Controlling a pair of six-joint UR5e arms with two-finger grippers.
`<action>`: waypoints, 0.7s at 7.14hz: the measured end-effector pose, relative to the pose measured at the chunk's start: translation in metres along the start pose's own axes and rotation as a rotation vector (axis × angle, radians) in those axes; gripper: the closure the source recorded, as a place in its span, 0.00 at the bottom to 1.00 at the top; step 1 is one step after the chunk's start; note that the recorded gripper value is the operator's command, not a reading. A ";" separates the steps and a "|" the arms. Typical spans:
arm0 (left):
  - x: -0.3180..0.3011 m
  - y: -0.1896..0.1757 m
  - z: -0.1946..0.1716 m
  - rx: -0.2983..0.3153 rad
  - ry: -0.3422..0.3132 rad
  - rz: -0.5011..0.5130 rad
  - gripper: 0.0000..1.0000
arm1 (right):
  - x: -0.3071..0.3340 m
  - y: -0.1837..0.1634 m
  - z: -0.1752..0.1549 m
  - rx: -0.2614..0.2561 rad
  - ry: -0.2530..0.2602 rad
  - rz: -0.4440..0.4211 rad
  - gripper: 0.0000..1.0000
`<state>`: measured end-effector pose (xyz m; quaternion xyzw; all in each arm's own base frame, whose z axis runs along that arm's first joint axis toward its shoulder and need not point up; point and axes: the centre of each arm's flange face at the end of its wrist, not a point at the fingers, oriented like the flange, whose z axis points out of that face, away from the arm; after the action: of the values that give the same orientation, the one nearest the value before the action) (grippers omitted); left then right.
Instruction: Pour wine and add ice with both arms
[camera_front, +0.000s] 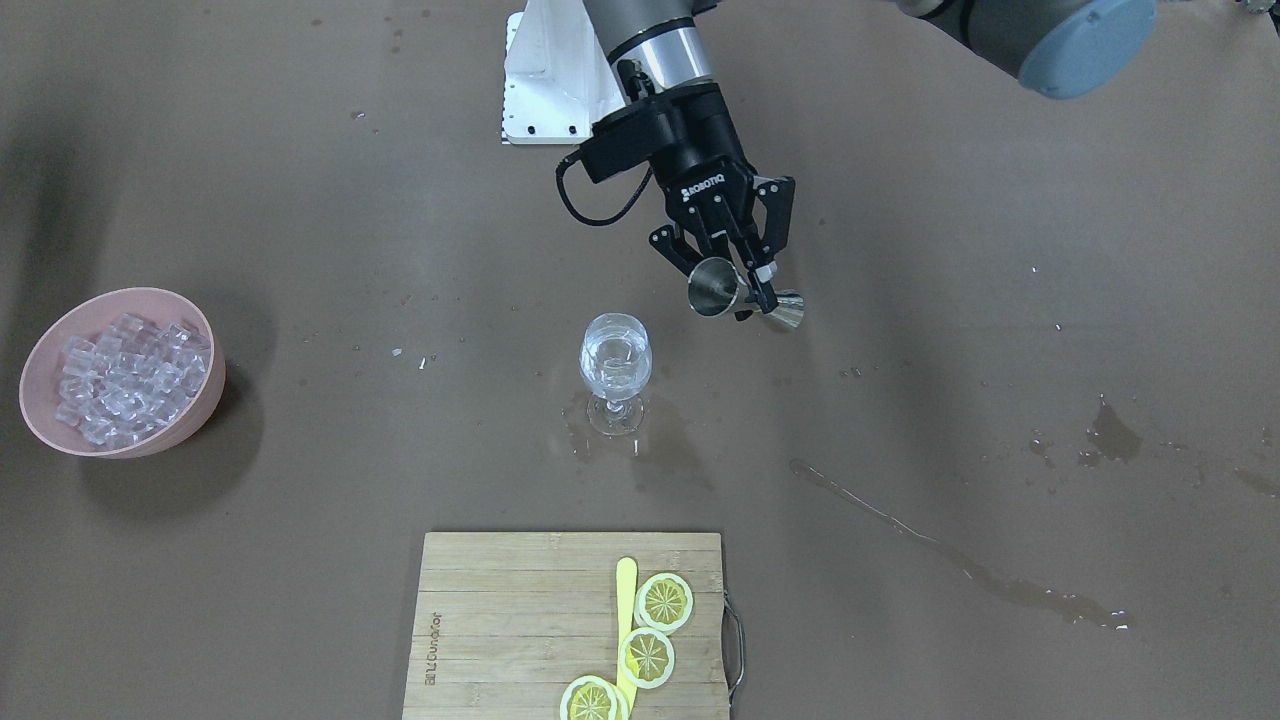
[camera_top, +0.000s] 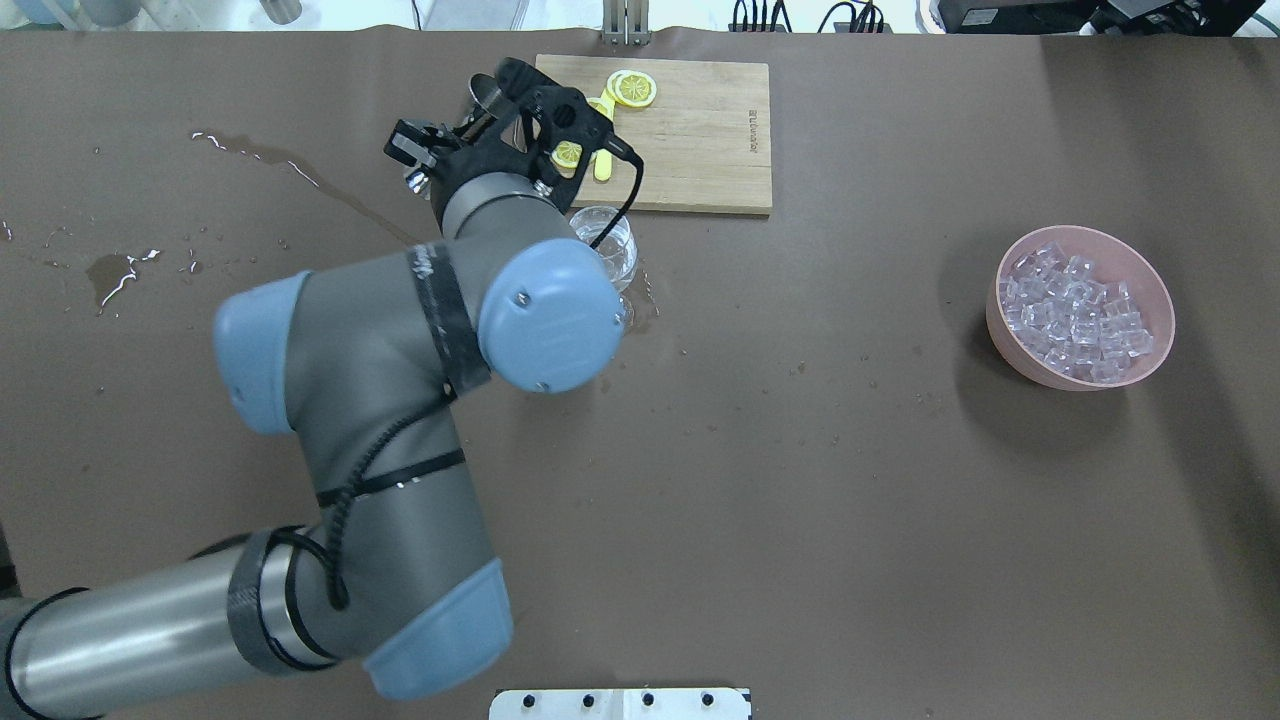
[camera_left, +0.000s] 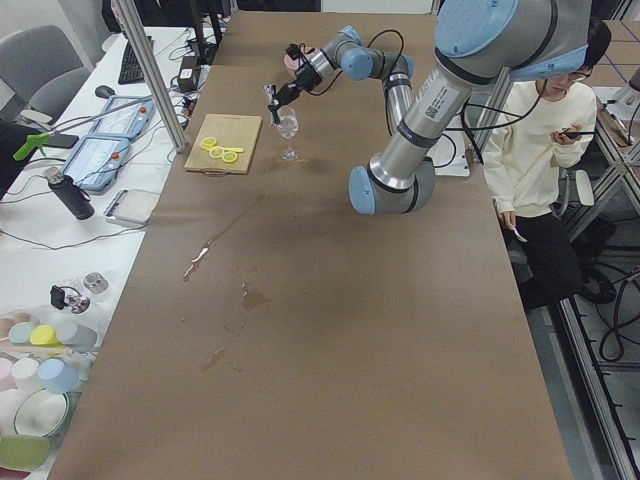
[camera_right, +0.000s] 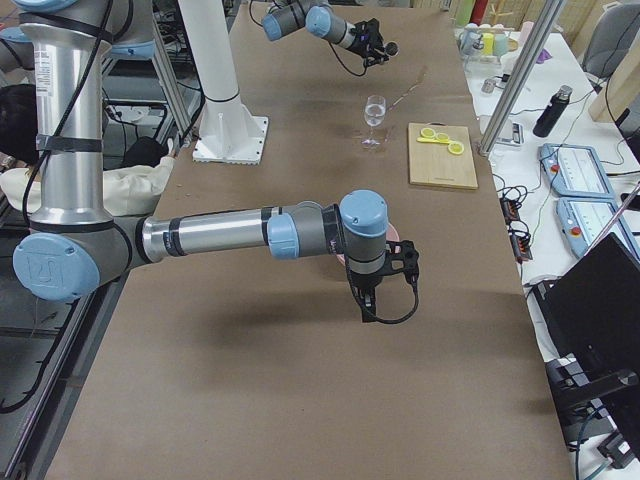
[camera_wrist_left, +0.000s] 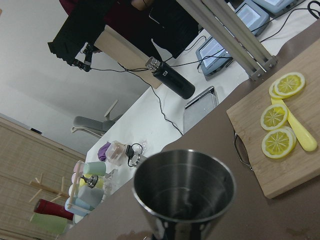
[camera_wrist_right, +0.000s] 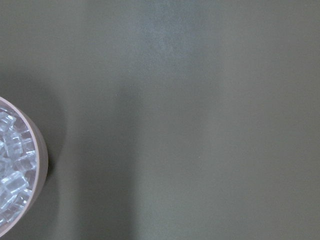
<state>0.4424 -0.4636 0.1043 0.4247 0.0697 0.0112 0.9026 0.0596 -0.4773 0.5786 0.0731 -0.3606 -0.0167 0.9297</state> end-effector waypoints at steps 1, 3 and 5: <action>-0.032 0.001 0.031 -0.021 0.039 -0.050 1.00 | 0.000 0.000 0.000 0.001 0.000 -0.001 0.01; -0.104 0.021 0.101 -0.077 0.102 -0.115 1.00 | -0.001 -0.001 -0.001 0.003 0.002 -0.003 0.01; -0.179 0.058 0.159 -0.144 0.165 -0.164 1.00 | -0.001 -0.001 -0.002 0.003 0.004 -0.003 0.01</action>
<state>0.2886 -0.5619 0.2699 0.3495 0.1773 -0.0226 0.9197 0.0599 -0.4776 0.5760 0.0751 -0.3588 -0.0172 0.9302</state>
